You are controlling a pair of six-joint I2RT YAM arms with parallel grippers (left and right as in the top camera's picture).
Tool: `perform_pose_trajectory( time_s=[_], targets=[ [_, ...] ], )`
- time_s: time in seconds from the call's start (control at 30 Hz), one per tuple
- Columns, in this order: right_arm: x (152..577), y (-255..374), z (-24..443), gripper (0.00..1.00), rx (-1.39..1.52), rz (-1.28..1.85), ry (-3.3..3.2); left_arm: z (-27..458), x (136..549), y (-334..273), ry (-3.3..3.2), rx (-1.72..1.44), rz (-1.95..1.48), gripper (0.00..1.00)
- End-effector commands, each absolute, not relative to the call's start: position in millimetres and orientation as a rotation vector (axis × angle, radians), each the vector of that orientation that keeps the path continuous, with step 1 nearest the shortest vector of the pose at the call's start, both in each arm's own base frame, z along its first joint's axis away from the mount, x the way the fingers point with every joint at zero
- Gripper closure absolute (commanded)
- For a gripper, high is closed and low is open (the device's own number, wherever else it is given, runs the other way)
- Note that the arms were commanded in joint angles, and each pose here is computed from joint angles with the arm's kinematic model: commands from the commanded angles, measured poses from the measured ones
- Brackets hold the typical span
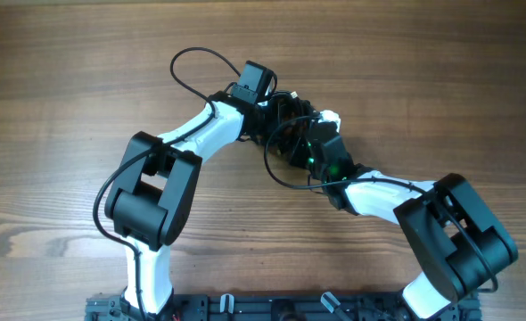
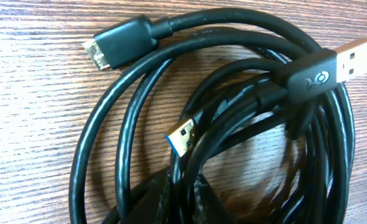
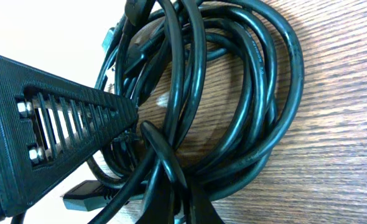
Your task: Untangle cables
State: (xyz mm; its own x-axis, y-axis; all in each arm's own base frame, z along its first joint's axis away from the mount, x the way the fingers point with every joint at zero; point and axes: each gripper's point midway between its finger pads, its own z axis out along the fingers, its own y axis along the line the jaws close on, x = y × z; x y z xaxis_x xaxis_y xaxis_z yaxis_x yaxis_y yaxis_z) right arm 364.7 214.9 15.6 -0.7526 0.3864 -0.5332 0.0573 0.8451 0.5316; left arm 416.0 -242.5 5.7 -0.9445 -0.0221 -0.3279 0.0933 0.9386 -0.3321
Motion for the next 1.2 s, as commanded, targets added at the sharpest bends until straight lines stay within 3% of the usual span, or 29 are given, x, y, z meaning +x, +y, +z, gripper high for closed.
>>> perform_pose_trajectory(
  time_s=[0.0, 0.2, 0.37, 0.5, 0.63, 0.77, 0.9, 1.03, 1.1, 1.17],
  targets=[
    [372.1, 215.3, 20.4, 0.95, 0.273, 0.601, 2.34, -16.3, 401.1, -245.2, 2.834, 0.076, -0.498, 0.87],
    [362.2, 172.5, 65.7, 0.96, 0.306, 0.368, 2.301, -16.3, 401.2, -245.2, 2.833, 0.075, -0.497, 0.87],
    [350.0, 167.4, 91.3, 0.95, 0.31, 0.392, 2.293, -16.3, 401.2, -245.2, 2.833, 0.076, -0.497, 0.87],
    [332.3, 188.4, 83.0, 0.95, 0.297, 0.555, 2.394, -14.1, 403.5, -242.3, 2.829, 0.065, -0.497, 0.96],
    [324.1, 190.2, 79.6, 0.96, 0.287, 0.558, 2.457, -8.7, 415.2, -216.9, 2.826, -0.026, -0.483, 0.96],
    [323.0, 229.0, 106.1, 0.96, 0.182, 0.83, 2.434, -10.3, 424.5, -189.1, 2.834, -0.171, -0.471, 0.96],
    [320.8, 241.9, 115.2, 0.96, 0.285, 0.98, 2.427, -10.1, 427.5, -175.8, 2.843, -0.279, -0.508, 0.95],
    [313.0, 244.4, 110.8, 0.95, 0.305, 1.015, 2.466, -5.2, 425.2, -184.7, 2.849, -0.274, -0.63, 0.86],
    [309.3, 243.7, 107.0, 0.95, 0.308, 1.015, 2.486, -3.5, 425.6, -184.8, 2.845, -0.272, -0.631, 0.57],
    [305.8, 241.4, 101.7, 0.94, 0.316, 0.998, 2.512, -0.1, 426.3, -185.1, 2.838, -0.27, -0.634, 0.47]
  ],
)
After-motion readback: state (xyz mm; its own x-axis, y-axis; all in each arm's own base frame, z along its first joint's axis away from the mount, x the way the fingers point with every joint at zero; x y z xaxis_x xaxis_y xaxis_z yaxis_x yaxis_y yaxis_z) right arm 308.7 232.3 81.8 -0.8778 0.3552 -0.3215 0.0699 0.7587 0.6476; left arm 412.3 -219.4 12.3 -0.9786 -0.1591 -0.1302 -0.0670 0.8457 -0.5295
